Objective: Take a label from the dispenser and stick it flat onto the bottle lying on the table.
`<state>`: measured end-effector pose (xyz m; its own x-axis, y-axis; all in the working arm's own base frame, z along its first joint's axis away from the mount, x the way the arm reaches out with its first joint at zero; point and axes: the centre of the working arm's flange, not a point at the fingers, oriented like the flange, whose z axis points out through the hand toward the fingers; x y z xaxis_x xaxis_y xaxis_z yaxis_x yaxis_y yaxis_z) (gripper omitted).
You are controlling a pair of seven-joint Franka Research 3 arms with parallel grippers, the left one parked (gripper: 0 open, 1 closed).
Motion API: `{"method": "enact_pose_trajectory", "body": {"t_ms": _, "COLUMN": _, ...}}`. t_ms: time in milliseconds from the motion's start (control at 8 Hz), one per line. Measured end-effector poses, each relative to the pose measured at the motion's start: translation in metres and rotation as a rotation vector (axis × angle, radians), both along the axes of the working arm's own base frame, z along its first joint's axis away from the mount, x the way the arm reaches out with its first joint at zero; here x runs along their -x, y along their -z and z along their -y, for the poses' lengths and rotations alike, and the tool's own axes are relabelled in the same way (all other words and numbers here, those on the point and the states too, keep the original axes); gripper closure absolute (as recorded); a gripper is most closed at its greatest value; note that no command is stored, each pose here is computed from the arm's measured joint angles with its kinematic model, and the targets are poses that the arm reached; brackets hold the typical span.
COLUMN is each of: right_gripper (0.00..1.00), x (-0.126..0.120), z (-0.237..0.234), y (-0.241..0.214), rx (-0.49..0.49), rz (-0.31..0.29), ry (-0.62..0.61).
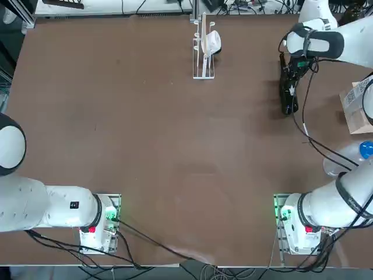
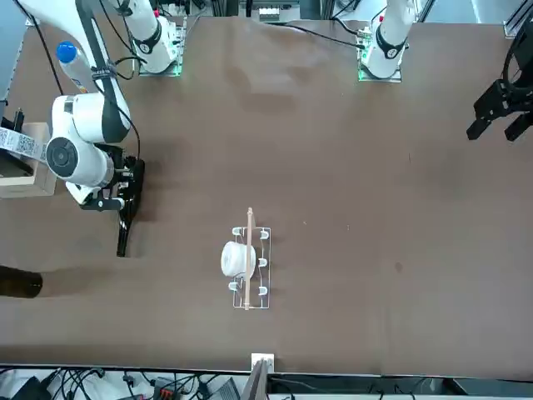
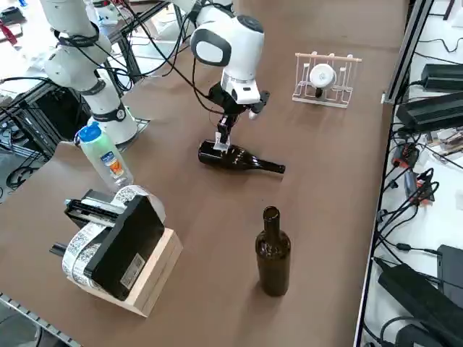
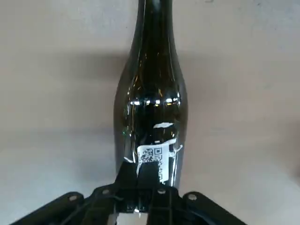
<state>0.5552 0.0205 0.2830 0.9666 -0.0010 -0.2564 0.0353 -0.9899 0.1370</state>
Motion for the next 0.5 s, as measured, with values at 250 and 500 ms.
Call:
{"method": "enact_pose_trajectory", "body": {"t_ms": 250, "right_gripper": 0.98, "x": -0.0002, "z": -0.0003, "y": 0.0028, "rx": 0.000, "rz": -0.002, "ry": -0.001}}
{"method": "enact_pose_trajectory", "body": {"t_ms": 500, "right_gripper": 0.98, "x": -0.0004, "z": -0.0026, "y": 0.0055, "rx": -0.001, "rz": -0.002, "ry": -0.005}}
